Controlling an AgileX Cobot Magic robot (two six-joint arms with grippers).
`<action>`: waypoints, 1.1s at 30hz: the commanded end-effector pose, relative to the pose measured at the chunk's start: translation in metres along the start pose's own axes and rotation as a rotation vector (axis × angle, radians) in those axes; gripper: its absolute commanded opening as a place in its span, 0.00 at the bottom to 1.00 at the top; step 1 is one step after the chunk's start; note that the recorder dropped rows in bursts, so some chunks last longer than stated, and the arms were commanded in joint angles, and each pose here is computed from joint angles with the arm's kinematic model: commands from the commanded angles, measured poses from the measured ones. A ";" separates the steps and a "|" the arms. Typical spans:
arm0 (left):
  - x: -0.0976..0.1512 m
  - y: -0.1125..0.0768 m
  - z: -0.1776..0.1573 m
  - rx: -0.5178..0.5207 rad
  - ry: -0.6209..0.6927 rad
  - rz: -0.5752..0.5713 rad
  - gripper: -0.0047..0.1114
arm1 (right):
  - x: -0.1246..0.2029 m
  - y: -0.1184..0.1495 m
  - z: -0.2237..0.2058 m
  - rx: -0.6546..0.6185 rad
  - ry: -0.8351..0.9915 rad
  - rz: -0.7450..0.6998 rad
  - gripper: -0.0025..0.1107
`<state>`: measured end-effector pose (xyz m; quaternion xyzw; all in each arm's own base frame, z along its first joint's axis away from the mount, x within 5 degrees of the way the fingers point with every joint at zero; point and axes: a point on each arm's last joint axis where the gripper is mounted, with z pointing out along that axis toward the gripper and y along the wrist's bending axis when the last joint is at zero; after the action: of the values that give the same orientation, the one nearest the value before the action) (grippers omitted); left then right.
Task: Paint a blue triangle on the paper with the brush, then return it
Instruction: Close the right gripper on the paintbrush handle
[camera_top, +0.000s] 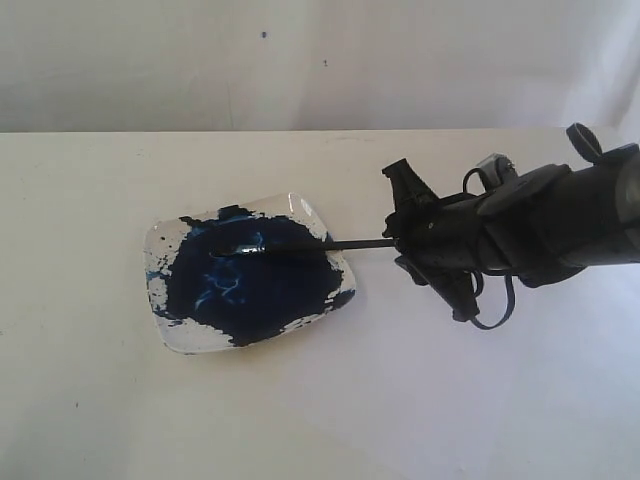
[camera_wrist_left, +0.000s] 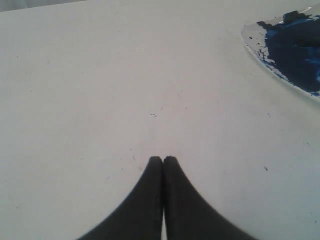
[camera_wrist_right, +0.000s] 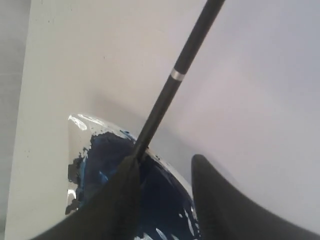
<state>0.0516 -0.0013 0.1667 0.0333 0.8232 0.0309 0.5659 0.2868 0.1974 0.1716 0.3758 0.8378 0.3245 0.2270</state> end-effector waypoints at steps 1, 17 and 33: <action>0.001 0.000 0.000 0.002 0.007 -0.010 0.04 | -0.002 0.001 -0.001 -0.006 -0.016 0.042 0.32; 0.001 0.000 0.000 0.002 0.007 -0.010 0.04 | -0.005 0.000 0.001 -0.009 -0.058 0.075 0.32; 0.001 0.000 0.000 0.002 0.007 -0.010 0.04 | 0.002 0.013 0.051 0.018 0.011 0.151 0.32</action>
<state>0.0516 -0.0013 0.1667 0.0333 0.8232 0.0309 0.5659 0.3206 0.2231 0.1470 0.4396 0.8113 0.3353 0.1899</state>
